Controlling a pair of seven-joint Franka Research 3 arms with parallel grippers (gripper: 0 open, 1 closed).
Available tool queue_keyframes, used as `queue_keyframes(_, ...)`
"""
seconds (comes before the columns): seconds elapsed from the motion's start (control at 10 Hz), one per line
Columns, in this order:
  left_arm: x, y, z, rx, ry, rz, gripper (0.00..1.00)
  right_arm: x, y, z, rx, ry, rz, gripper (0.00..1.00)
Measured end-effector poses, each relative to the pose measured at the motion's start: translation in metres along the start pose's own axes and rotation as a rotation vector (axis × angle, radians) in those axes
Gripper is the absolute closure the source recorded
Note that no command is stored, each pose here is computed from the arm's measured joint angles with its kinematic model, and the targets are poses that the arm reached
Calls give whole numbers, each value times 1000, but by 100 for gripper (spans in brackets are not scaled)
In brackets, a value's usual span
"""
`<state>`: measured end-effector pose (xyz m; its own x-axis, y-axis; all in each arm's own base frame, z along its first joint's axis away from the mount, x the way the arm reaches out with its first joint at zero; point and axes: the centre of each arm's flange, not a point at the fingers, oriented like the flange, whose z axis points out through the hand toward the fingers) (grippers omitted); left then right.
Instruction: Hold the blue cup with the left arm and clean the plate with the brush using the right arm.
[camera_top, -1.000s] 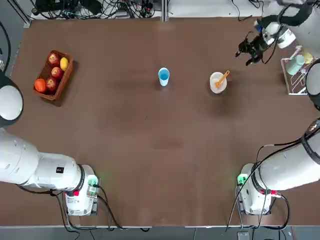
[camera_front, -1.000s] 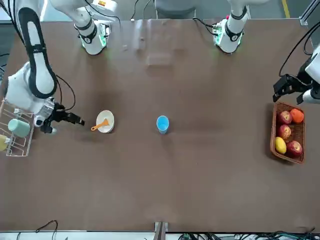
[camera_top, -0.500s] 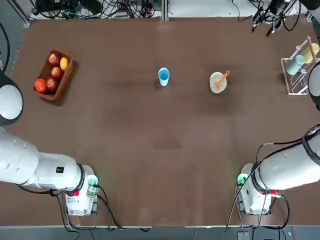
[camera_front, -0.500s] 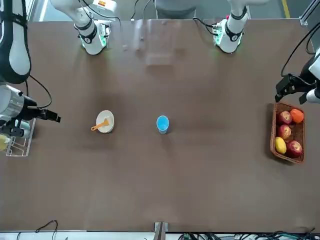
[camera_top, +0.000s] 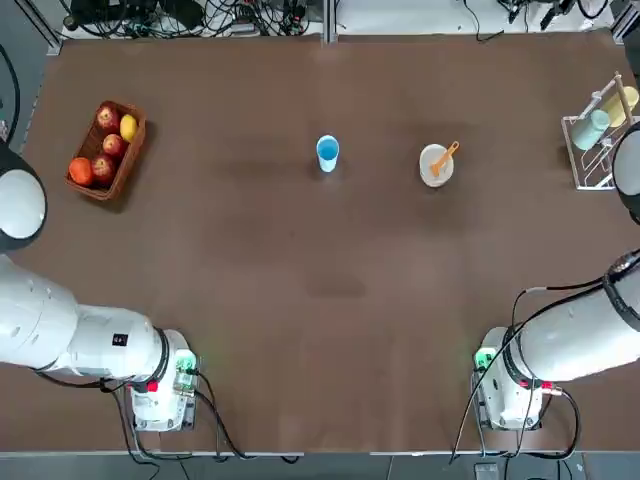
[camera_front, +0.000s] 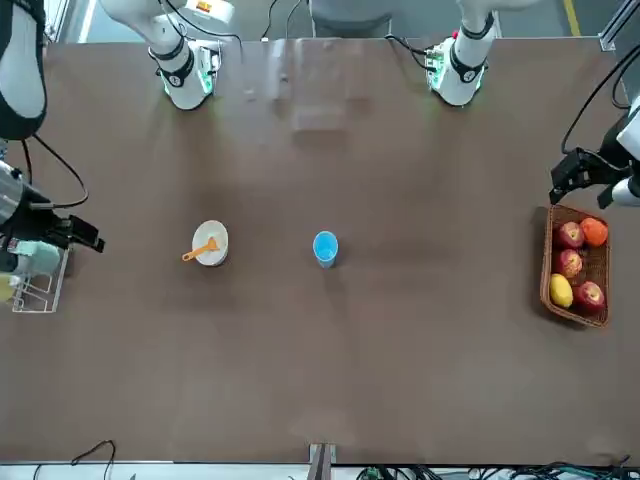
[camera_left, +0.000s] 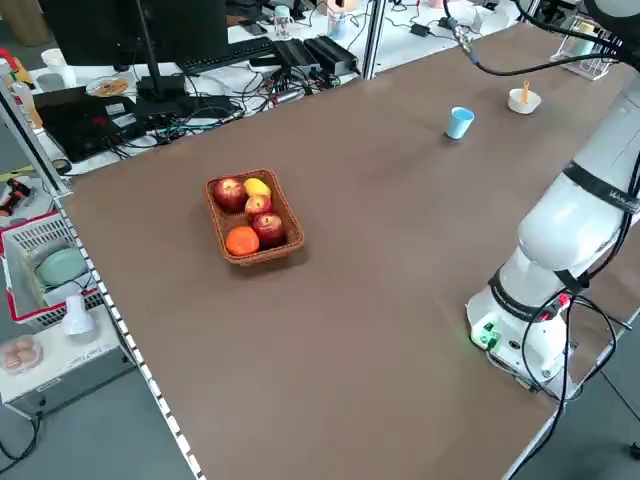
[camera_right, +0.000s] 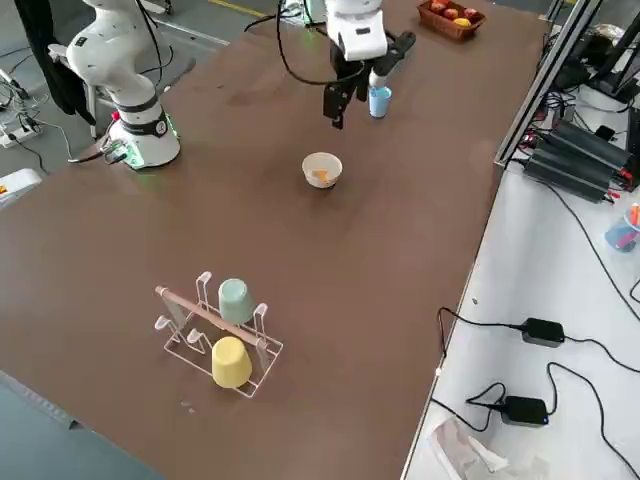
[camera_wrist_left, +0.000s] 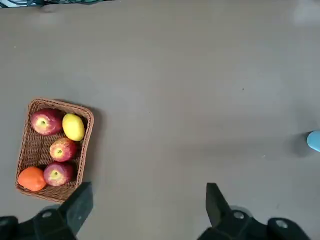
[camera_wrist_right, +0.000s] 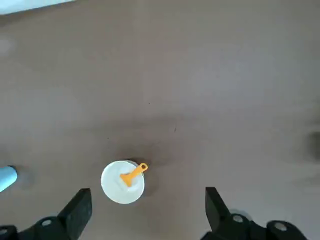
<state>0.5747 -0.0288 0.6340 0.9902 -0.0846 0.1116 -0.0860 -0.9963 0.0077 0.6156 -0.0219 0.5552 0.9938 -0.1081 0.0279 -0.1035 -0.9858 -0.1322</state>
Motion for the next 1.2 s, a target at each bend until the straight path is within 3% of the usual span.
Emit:
queue_keyframes(0.2, 0, 0, 0, 0, 0, 0, 0, -2, -8, -18, -11, -3, -6, 0)
queue_keyframes(0.5, -1, 1, -1, 0, -8, 1, 0, -10, -21, -20, -137, -49, 10, 0)
queue_keyframes(1.2, -3, 4, 1, -2, -28, 6, 0, -39, -31, -76, -162, 0, 26, 0)
